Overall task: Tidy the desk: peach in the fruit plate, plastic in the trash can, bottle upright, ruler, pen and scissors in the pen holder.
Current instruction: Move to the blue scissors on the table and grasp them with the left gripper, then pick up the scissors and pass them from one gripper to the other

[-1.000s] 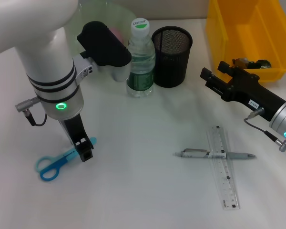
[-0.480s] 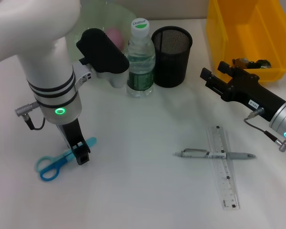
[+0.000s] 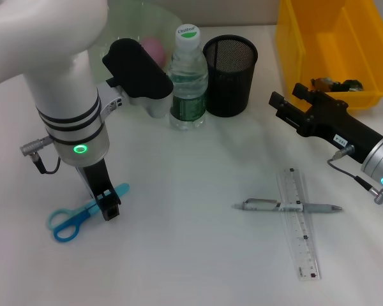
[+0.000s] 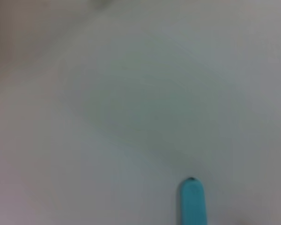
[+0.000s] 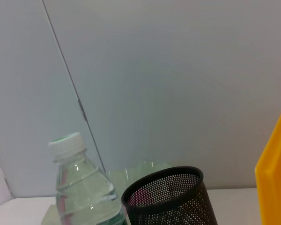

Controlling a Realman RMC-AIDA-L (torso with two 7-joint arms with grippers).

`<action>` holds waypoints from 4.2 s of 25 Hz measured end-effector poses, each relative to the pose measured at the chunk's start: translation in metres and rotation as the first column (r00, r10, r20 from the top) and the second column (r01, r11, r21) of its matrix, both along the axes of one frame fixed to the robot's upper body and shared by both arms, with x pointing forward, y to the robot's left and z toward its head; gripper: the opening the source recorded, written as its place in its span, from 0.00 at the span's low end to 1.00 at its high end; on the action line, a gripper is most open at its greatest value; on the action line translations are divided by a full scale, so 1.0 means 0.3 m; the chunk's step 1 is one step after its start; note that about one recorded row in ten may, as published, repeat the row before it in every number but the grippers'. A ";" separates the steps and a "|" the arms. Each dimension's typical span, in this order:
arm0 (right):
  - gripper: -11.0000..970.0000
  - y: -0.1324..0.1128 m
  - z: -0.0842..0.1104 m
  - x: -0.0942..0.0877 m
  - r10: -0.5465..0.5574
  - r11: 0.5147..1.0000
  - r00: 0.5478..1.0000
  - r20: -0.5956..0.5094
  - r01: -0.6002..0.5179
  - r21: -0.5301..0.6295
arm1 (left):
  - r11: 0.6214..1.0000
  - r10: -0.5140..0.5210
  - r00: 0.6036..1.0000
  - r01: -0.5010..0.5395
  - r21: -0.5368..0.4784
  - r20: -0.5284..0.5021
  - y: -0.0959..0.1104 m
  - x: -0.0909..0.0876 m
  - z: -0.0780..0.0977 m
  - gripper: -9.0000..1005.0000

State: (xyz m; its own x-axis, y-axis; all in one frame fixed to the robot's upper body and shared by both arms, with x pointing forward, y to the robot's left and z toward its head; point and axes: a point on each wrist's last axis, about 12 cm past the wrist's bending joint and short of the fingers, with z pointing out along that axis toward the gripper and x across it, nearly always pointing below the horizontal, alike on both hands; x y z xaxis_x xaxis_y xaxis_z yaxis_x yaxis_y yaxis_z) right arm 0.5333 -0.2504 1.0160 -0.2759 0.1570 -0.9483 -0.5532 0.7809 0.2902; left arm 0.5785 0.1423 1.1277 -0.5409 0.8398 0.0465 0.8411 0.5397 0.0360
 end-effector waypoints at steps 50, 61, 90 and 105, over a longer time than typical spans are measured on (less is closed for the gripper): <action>0.67 0.001 0.004 0.004 -0.007 1.000 1.000 0.004 0.007 0.006 | 0.999 -0.014 0.999 0.013 0.035 0.040 -0.007 0.013 -0.002 0.23; 0.68 -0.008 0.008 0.007 -0.027 0.999 1.000 0.010 0.027 0.017 | 0.998 -0.033 0.991 0.040 -0.052 0.133 -0.047 0.014 0.106 0.23; 0.68 -0.010 0.002 -0.004 -0.042 0.998 0.999 0.001 0.042 0.040 | 0.818 0.202 0.888 0.079 -0.570 0.413 0.095 -0.085 0.420 0.23; 0.68 -0.014 -0.016 -0.040 -0.043 0.997 0.999 -0.016 0.044 0.059 | 0.586 0.254 0.848 0.247 -0.771 0.465 0.136 -0.137 0.405 0.23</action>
State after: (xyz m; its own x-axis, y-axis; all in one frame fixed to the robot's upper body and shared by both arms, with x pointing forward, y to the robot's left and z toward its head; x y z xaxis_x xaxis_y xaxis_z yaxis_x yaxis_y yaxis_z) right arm 0.5213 -0.2545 1.0112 -0.2816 0.2247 -0.9328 -0.5144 0.7853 0.3445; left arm 0.5373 0.1831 1.2491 -0.2730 0.3908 -0.8790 0.8299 0.5578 -0.0098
